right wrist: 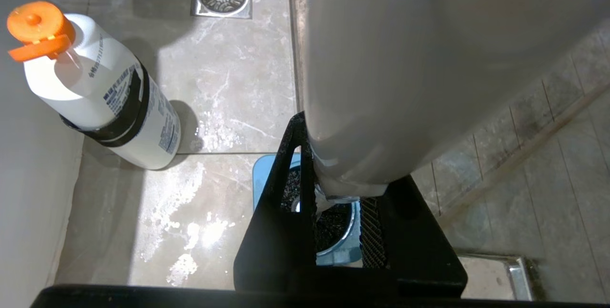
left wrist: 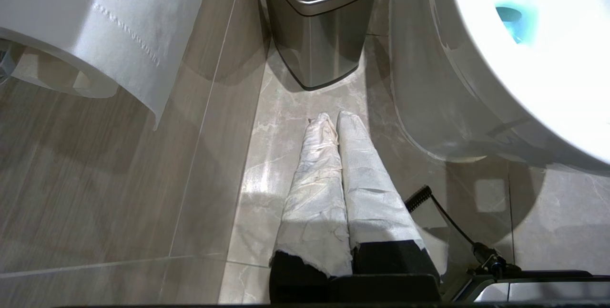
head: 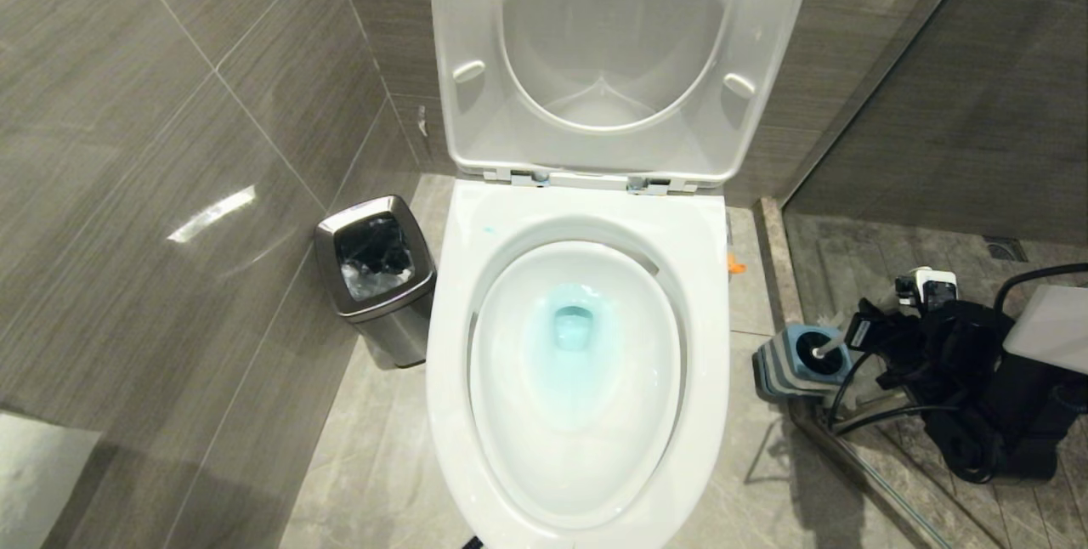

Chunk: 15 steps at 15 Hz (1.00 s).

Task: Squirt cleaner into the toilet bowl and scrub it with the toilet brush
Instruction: Put the toilet brush back

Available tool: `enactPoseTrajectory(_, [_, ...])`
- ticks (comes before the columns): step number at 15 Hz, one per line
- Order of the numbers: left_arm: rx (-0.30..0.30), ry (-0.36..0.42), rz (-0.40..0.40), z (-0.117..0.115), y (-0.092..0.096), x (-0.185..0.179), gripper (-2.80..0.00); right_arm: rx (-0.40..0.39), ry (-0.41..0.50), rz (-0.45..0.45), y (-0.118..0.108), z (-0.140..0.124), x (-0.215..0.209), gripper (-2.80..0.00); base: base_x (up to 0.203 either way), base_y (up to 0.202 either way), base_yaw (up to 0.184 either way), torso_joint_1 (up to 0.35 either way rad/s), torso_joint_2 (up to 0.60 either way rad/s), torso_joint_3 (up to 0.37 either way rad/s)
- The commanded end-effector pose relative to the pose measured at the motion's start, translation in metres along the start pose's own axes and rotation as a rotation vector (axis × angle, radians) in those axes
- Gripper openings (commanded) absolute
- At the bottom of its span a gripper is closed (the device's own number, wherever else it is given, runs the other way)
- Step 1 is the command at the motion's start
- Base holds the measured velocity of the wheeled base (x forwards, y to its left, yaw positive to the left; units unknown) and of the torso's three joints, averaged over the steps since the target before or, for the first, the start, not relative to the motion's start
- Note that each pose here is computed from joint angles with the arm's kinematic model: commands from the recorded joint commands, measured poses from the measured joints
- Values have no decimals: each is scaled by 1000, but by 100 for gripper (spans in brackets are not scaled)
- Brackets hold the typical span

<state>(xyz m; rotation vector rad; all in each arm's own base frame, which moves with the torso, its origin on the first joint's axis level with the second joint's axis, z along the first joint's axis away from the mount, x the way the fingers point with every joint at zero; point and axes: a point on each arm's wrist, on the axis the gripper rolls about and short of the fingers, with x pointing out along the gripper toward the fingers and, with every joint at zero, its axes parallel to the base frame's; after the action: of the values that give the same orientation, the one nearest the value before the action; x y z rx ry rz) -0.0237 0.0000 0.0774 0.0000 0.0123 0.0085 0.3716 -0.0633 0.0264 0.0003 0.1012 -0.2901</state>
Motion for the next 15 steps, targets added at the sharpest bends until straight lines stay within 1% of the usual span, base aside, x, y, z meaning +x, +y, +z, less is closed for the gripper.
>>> enactPoseTrajectory(1, [0, 0, 1, 0, 0, 0, -280, -1, 5, 0, 1, -4, 1, -280, 0, 0, 0, 0, 0, 0])
enactPoseTrajectory(8, [0, -1, 1, 0, 0, 0, -280, -1, 15, -4, 0, -9, 3, -280, 0, 0, 0, 0, 0, 0])
enactPoseTrajectory(12, [0, 0, 1, 0, 0, 0, -280, 1, -1, -19, -4, -5, 5, -280, 0, 0, 0, 0, 0, 0])
enactPoseTrajectory(13, [0, 0, 1, 0, 0, 0, -280, 3, -6, -19, -4, -4, 6, -195, 0, 0, 0, 0, 0, 0])
enactPoseTrajectory(14, [0, 0, 1, 0, 0, 0, -280, 4, -12, -22, -5, -2, 6, 0, 0, 0, 0, 0, 0, 0])
enactPoseTrajectory(15, [0, 0, 1, 0, 0, 0, -280, 5, -15, -23, -6, 1, 4, 0, 0, 0, 0, 0, 0, 0])
